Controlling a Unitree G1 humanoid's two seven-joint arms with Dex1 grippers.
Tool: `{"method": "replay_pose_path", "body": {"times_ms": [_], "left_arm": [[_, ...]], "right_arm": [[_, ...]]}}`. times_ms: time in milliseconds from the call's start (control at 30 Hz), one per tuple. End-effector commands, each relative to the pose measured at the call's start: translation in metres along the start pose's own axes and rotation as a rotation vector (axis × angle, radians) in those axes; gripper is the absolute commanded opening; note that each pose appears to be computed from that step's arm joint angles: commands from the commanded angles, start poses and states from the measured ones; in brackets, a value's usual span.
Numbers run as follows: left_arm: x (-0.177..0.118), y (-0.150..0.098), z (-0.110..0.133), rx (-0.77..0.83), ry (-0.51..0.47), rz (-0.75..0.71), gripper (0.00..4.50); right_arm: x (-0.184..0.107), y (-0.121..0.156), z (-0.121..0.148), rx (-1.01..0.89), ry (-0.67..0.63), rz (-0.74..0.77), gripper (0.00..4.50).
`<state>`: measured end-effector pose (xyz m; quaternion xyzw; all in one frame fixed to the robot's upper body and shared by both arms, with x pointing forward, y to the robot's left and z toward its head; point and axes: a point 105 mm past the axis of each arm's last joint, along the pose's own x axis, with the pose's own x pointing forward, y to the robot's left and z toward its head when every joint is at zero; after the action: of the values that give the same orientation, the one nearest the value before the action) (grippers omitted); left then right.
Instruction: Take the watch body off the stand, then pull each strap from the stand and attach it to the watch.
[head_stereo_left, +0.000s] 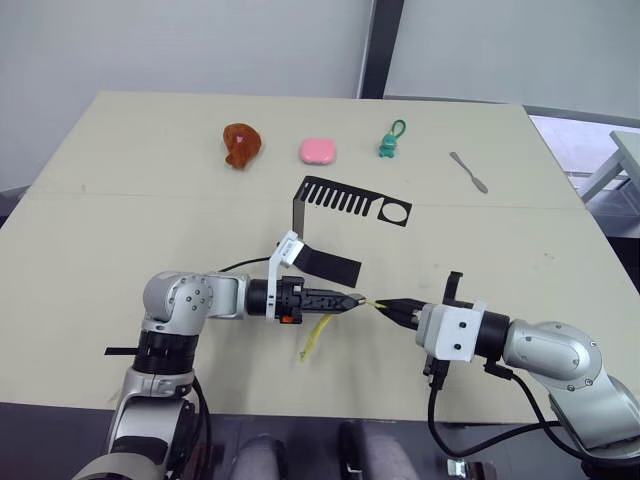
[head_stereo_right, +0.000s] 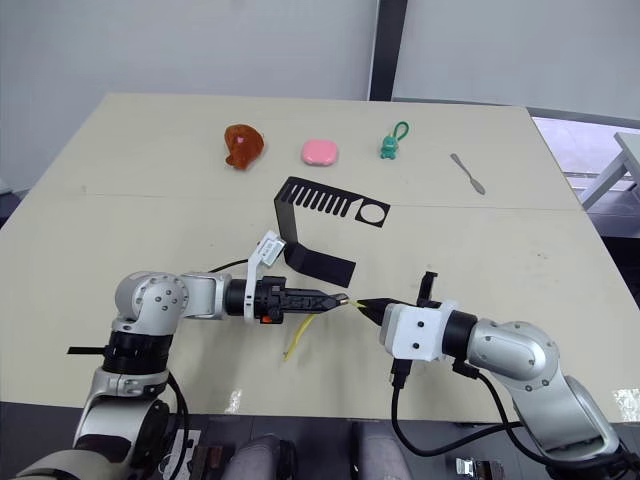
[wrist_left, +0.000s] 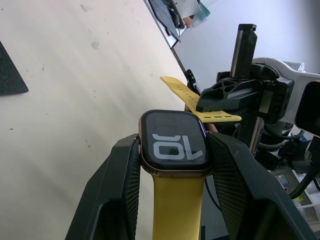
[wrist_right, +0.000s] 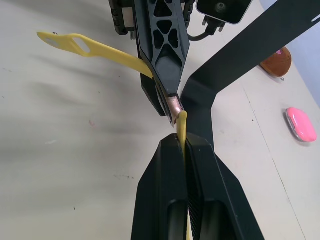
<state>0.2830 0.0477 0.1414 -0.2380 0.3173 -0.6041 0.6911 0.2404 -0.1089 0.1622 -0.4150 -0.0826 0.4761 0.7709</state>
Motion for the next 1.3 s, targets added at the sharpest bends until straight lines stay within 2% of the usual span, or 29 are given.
{"method": "replay_pose_path", "body": {"times_ms": [33, 267, 1300], "left_arm": [[0.006, -0.01, 0.003, 0.019, -0.004, -0.046, 1.57], [0.019, -0.012, 0.002, 0.025, -0.01, -0.054, 1.57], [0.024, -0.023, 0.004, 0.021, -0.017, -0.092, 1.57]], "right_arm": [[0.001, -0.003, 0.014, -0.056, -0.044, -0.019, 0.0], [0.003, 0.0, 0.012, -0.085, -0.034, -0.002, 0.0], [0.01, -0.009, 0.002, -0.124, 0.031, -0.049, 0.0]]}}
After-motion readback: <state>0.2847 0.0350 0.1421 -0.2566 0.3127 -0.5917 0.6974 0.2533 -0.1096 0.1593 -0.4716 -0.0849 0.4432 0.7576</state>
